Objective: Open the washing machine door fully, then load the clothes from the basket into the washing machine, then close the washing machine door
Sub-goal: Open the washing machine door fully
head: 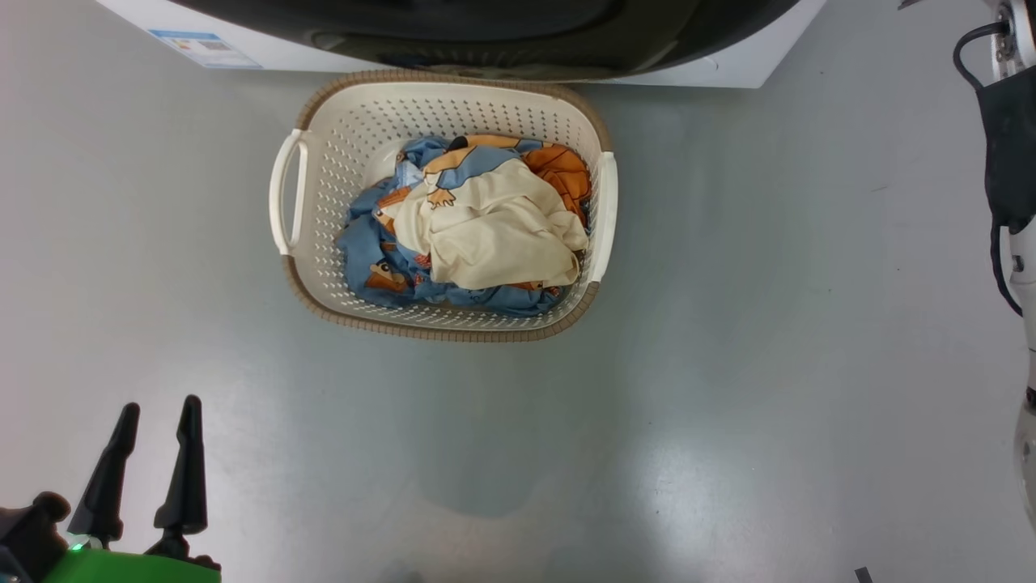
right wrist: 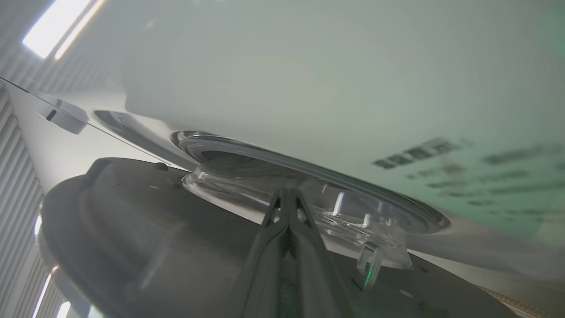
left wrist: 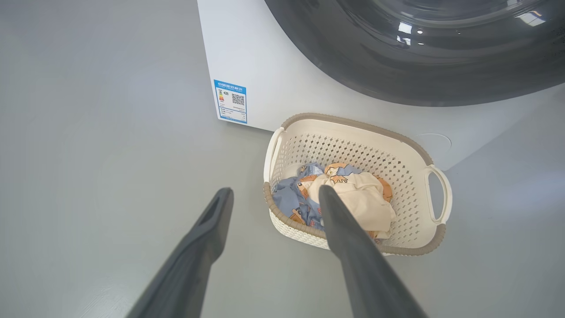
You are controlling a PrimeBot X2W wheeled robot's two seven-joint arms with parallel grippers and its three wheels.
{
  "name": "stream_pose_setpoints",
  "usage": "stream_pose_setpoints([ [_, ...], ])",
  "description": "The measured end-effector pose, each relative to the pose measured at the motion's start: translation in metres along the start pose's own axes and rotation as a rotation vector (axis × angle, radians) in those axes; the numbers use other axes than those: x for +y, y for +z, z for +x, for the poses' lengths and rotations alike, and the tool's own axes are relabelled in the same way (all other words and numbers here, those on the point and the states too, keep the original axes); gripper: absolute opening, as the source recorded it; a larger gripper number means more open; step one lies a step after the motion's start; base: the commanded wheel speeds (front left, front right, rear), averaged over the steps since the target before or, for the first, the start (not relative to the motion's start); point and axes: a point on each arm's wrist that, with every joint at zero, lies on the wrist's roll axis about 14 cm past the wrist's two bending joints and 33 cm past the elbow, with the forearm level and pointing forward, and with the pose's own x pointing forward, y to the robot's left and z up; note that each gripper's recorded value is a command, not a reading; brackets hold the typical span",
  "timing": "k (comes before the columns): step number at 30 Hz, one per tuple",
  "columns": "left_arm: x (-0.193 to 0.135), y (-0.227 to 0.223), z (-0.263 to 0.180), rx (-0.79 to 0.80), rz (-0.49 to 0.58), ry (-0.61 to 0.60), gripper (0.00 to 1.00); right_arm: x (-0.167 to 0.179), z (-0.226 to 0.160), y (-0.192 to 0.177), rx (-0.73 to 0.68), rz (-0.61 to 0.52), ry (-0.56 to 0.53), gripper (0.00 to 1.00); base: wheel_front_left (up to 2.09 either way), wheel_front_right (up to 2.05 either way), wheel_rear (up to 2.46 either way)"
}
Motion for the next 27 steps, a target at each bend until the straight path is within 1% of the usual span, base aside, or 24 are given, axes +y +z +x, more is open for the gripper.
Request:
stream_pose_setpoints([
  [9,-0.003,0.004,0.002,-0.018,-0.006,-0.008,1.0,0.012,0.0,-0.018,0.082,-0.025,0.005,0.0,0.0,0.0,0.0],
  [13,-0.009,0.007,0.002,-0.033,-0.025,-0.017,1.0,0.015,-0.006,-0.031,0.126,-0.037,-0.006,0.0,0.0,0.0,0.0],
  [17,-0.014,0.013,0.001,-0.053,-0.035,-0.032,1.0,0.02,-0.015,-0.046,0.175,-0.045,-0.017,0.0,0.0,0.0,0.0],
  [23,-0.023,0.024,-0.003,-0.094,-0.064,-0.049,1.0,0.031,-0.032,-0.08,0.272,-0.071,-0.032,0.0,0.0,0.0,0.0],
  [27,-0.031,0.031,-0.007,-0.124,-0.087,-0.068,1.0,0.042,-0.043,-0.098,0.307,-0.081,-0.03,0.0,0.0,0.0,0.0],
])
